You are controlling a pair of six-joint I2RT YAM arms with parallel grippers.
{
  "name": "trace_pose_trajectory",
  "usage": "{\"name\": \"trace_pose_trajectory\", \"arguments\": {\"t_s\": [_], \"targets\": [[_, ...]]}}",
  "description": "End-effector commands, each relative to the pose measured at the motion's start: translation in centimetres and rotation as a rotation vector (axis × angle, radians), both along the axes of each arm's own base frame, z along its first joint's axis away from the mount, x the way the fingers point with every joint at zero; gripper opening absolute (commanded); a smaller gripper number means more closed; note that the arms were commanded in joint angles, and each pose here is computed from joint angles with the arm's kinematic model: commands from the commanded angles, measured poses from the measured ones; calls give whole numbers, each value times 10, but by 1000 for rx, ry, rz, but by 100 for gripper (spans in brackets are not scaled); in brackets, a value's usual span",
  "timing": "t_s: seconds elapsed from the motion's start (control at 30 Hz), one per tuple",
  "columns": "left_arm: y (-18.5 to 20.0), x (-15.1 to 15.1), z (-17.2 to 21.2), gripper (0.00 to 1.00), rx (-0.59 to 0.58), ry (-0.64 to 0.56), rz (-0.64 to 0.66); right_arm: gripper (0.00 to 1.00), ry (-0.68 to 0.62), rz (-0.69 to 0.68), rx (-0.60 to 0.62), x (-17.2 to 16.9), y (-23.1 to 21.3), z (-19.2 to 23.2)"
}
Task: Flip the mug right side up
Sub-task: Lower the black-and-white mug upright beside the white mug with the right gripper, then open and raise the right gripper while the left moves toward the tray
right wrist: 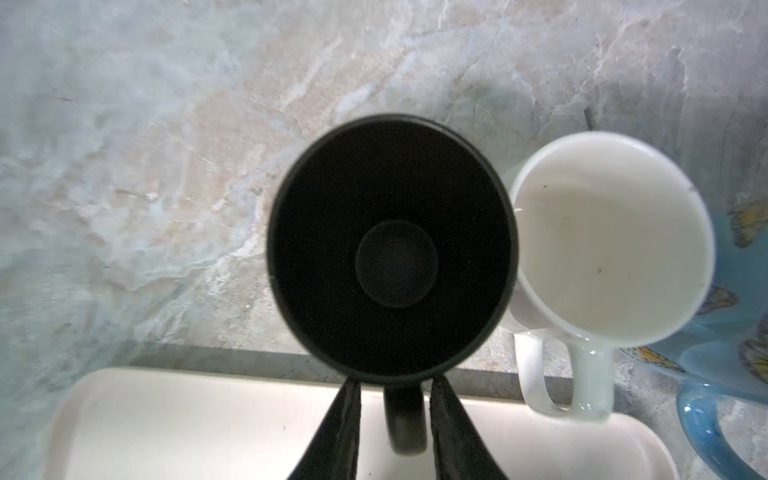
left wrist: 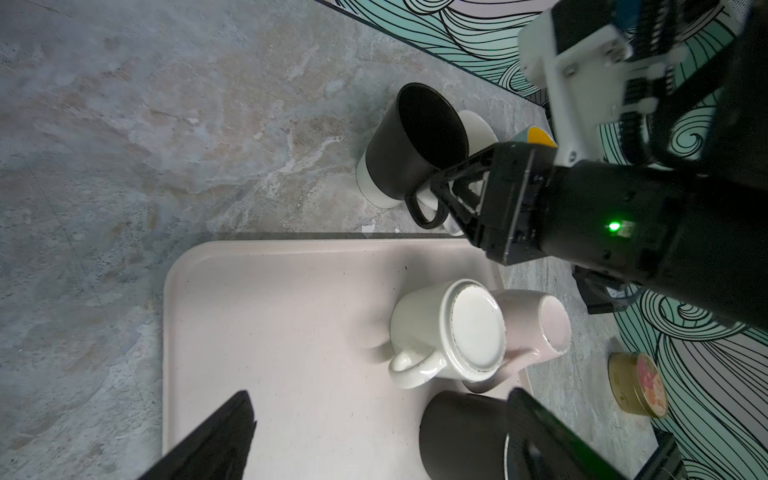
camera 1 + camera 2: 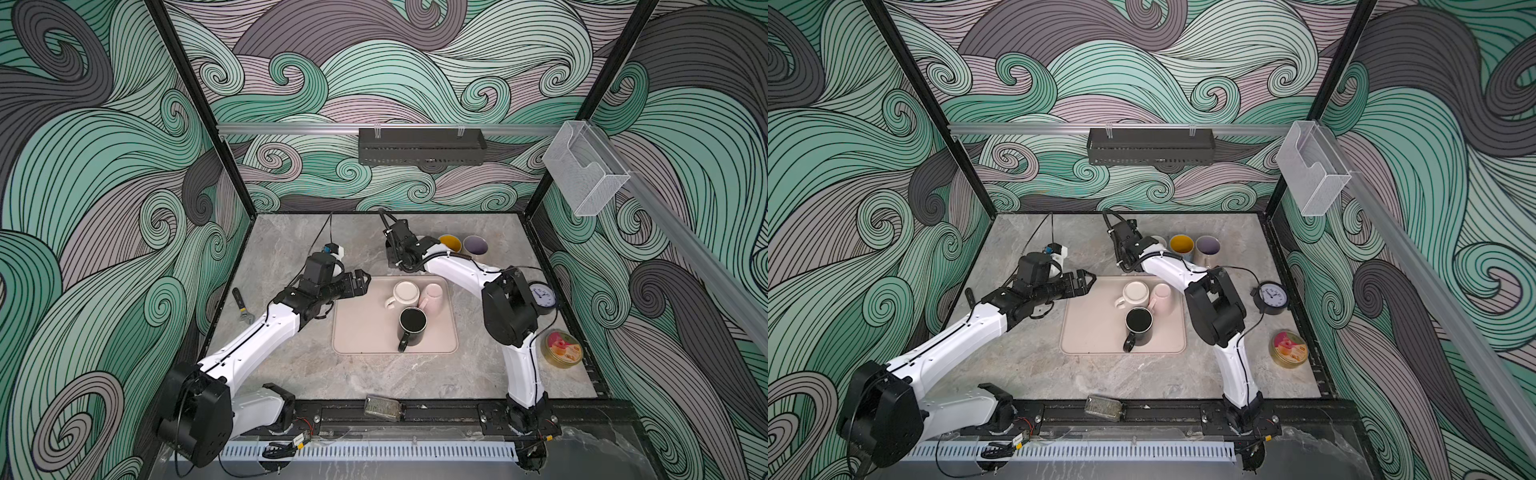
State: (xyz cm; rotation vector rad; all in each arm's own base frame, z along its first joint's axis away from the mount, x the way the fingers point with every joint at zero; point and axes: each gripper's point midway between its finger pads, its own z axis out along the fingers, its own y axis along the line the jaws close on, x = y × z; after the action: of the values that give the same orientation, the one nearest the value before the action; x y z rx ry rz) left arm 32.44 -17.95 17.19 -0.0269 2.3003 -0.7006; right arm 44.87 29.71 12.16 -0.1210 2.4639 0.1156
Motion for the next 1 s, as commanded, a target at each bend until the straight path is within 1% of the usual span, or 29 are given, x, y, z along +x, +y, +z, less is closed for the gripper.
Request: {"name": "trace_pose_trajectory", "arguments": {"t_s": [0.0,0.13,0.33,0.47,0.77,0.9,0.97], "targets": [[-3,0,-5,96,13,6,-9,32,-66,26,75,-8,3,50],[-5,3,-9,95,29,6,-26,34,-112,104,151,-20,8,79],[-4,3,-15,92,67,18,-45,36,-143,131,138,-41,-9,96],[-4,2,-22,90,83,41,-53,36,-134,127,129,-50,-18,93],[-16,-6,-37,78,114,89,-105,37,-101,146,137,-56,-16,82],[-22,-9,-41,74,154,104,-137,37,-89,164,147,-60,-14,80],[-23,-11,-44,73,180,107,-143,37,-77,176,152,-62,-12,77]]}}
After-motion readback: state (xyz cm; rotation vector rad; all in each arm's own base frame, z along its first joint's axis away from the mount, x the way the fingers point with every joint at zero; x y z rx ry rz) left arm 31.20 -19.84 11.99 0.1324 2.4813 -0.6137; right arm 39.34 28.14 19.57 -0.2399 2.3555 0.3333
